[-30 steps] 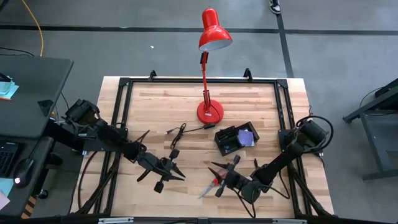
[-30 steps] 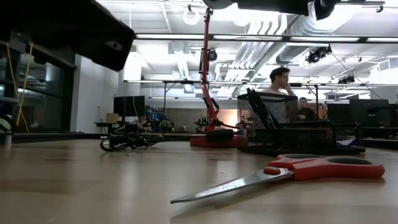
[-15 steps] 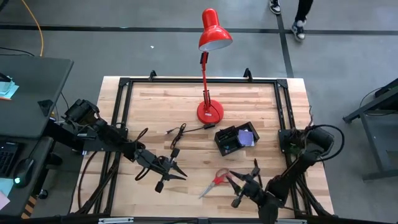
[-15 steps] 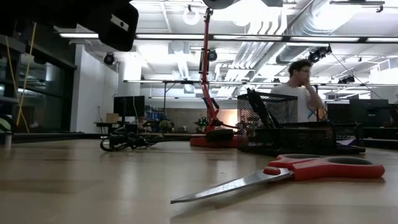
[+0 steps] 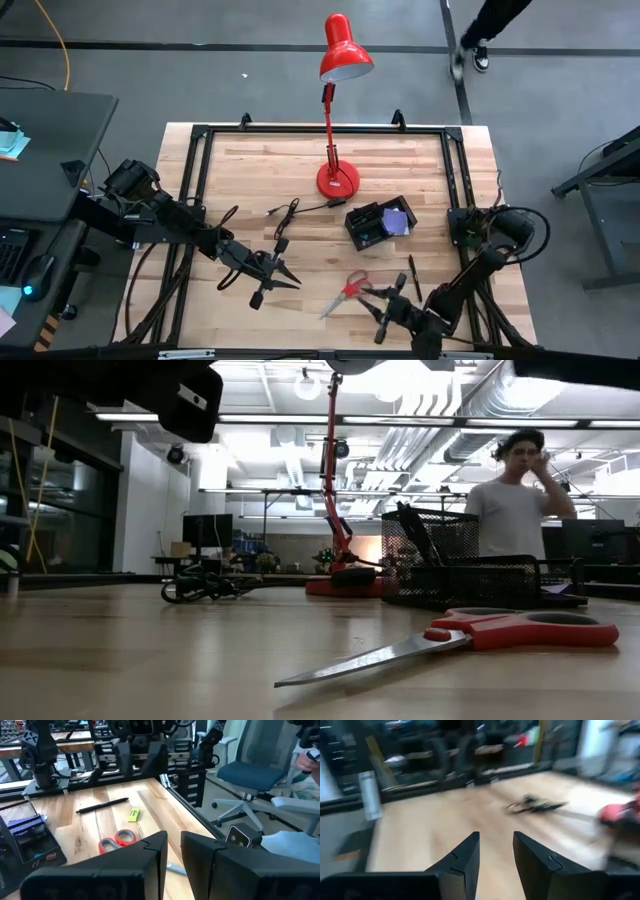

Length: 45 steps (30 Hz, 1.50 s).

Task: Pick and place office supplies into organizer
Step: Put the black pen into the desk organizer

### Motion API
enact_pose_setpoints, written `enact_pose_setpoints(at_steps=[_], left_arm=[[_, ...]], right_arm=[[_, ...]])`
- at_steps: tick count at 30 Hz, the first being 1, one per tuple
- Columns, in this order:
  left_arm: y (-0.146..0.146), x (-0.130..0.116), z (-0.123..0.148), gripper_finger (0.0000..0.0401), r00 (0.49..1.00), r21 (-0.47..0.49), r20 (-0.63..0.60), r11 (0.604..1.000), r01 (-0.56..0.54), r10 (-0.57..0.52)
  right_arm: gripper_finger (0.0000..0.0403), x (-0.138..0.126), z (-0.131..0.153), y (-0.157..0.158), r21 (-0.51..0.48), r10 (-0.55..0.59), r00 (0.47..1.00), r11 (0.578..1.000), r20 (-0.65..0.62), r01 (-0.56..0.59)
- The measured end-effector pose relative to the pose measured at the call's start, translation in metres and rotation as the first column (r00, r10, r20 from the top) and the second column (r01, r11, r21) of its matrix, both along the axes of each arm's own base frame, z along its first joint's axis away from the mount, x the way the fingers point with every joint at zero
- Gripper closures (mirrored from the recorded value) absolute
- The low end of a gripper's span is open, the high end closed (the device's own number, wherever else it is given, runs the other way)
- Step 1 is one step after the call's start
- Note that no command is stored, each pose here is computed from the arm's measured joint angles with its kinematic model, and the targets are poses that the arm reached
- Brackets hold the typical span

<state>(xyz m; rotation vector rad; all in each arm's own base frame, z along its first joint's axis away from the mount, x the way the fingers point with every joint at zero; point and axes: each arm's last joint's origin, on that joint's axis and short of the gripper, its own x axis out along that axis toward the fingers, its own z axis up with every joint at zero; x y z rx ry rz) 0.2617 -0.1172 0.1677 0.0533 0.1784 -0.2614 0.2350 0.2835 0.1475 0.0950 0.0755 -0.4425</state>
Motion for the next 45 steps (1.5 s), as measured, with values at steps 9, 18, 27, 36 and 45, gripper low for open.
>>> enact_pose_setpoints(at_steps=[9,18,27,36,45], left_arm=[[0.0,0.0,0.0,0.0355,1.0,0.001,-0.002,1.0,0.0,0.0],[0.0,0.0,0.0,0.0355,1.0,0.011,0.001,1.0,0.001,-0.001],[0.001,-0.001,-0.004,0.0355,0.999,0.028,-0.037,1.0,0.002,-0.001],[0.001,-0.001,-0.005,0.0355,0.999,0.026,-0.05,1.0,0.001,0.001],[0.0,0.0,-0.002,0.0355,1.0,0.026,-0.013,1.0,0.003,-0.003]], right_arm=[[0.0309,-0.006,0.031,-0.001,0.403,0.17,0.984,0.898,0.059,-0.179],[0.0353,0.024,0.022,-0.042,0.665,0.244,0.914,0.746,-0.323,0.035],[0.0355,0.013,0.048,-0.08,0.495,0.144,0.588,0.714,-0.796,0.495],[0.02,-0.038,0.057,-0.07,0.407,0.002,0.534,0.649,-0.846,0.643],[0.0194,-0.066,0.033,-0.068,0.358,-0.089,0.515,0.618,-0.853,0.7]])
